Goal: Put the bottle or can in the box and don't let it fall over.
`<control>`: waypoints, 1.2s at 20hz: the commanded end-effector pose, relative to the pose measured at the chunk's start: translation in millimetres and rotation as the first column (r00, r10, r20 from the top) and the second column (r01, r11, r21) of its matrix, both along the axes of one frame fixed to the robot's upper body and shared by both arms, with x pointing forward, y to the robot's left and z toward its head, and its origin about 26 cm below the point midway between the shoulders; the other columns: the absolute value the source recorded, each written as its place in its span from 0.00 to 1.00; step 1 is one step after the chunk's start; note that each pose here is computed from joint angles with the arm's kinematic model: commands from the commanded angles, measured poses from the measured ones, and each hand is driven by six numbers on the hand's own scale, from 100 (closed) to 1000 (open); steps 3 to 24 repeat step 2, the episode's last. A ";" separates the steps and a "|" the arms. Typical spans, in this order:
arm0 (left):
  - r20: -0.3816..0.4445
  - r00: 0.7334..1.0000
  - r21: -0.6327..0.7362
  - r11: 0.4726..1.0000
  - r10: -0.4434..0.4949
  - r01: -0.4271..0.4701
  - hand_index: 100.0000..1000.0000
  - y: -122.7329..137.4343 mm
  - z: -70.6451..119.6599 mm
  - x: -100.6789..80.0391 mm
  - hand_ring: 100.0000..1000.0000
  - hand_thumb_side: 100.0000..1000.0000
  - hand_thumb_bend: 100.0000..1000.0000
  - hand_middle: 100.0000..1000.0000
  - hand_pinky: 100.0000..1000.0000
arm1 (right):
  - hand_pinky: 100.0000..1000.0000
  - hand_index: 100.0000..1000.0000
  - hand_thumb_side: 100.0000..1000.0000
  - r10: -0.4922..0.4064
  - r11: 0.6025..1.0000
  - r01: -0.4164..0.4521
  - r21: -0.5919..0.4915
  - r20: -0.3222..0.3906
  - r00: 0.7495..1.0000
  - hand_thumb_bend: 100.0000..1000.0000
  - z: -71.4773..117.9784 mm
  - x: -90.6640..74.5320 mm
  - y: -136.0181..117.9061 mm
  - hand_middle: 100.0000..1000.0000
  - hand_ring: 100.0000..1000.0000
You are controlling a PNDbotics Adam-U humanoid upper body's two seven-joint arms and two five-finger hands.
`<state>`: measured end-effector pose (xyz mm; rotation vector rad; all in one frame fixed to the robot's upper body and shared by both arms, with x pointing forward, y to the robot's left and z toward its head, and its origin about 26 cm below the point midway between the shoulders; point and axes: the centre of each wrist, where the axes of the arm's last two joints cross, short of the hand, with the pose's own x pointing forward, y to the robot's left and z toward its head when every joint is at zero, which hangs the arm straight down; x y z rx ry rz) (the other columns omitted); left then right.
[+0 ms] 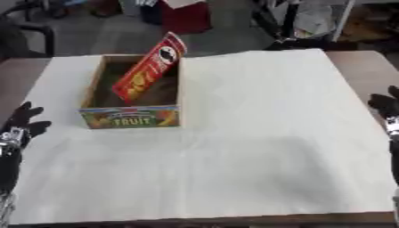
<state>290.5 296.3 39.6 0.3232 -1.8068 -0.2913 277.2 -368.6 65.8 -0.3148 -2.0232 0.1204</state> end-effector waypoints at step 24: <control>0.033 0.999 0.023 1.000 -0.008 0.007 1.00 4.5 10.0 1.3 0.74 1.00 0.22 0.84 0.83 | 0.99 0.93 0.70 0.015 0.999 -0.015 -0.032 0.003 1.000 0.12 8.2 -0.1 -0.3 0.75 0.84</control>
